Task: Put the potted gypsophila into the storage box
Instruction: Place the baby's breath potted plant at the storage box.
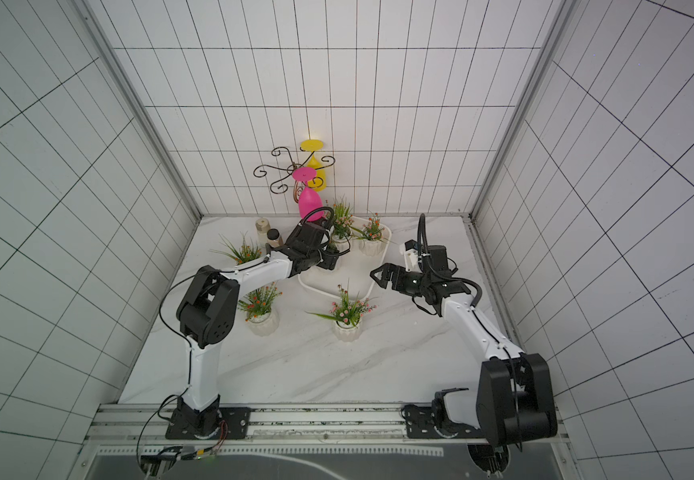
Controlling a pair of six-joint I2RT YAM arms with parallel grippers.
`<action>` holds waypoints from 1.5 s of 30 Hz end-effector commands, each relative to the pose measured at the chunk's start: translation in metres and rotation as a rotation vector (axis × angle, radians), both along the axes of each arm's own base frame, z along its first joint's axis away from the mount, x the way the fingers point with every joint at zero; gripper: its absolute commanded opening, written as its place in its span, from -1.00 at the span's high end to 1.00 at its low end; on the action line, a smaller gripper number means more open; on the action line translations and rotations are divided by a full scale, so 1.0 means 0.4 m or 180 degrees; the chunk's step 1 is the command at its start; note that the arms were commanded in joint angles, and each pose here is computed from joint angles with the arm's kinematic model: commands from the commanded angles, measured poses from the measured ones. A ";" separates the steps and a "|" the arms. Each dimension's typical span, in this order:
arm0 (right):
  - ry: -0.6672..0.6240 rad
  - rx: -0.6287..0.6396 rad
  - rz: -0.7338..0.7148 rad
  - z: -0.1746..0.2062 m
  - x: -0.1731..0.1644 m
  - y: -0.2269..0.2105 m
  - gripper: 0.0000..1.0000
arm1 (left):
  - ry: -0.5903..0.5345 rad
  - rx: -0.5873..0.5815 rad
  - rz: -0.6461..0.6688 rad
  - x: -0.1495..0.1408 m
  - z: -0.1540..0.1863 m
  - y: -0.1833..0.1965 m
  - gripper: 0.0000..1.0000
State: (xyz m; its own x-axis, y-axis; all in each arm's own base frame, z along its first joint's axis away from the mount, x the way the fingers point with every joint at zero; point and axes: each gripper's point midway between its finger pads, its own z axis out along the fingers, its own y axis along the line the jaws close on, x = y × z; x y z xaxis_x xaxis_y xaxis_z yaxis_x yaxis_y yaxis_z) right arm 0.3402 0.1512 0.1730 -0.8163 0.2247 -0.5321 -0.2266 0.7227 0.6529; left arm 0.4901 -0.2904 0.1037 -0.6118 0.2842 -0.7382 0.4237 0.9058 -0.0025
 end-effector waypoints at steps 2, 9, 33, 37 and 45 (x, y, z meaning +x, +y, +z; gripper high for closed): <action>-0.0262 0.0068 -0.0009 0.081 0.034 0.001 -0.99 | -0.0335 -0.0090 -0.0005 0.046 0.073 -0.029 -0.58; -0.0254 0.0066 -0.0009 0.078 0.034 0.001 -0.99 | -0.0262 -0.0040 0.0014 0.047 0.041 -0.028 -0.76; -0.0376 -0.0220 -0.0051 0.091 0.014 -0.028 -0.99 | -0.0114 -0.0313 0.0108 -0.045 0.164 0.021 -0.94; -0.0491 -0.0343 0.0061 0.103 -0.007 -0.030 -0.99 | -0.0083 -0.0515 0.0030 -0.106 0.214 0.033 -0.94; -0.0675 -0.0580 0.0294 0.102 -0.074 -0.039 -0.99 | 0.0007 -0.0713 -0.0153 -0.228 0.290 0.094 -0.94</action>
State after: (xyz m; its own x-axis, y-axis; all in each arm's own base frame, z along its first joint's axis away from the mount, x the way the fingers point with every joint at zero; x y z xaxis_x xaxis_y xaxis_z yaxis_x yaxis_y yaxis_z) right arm 0.3159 0.1395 0.1958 -0.7441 0.0965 -0.6611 -0.3528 0.7836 0.5114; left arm 0.4179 -0.2598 0.2220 -0.5685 0.1363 -0.8113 0.4432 0.8816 -0.1625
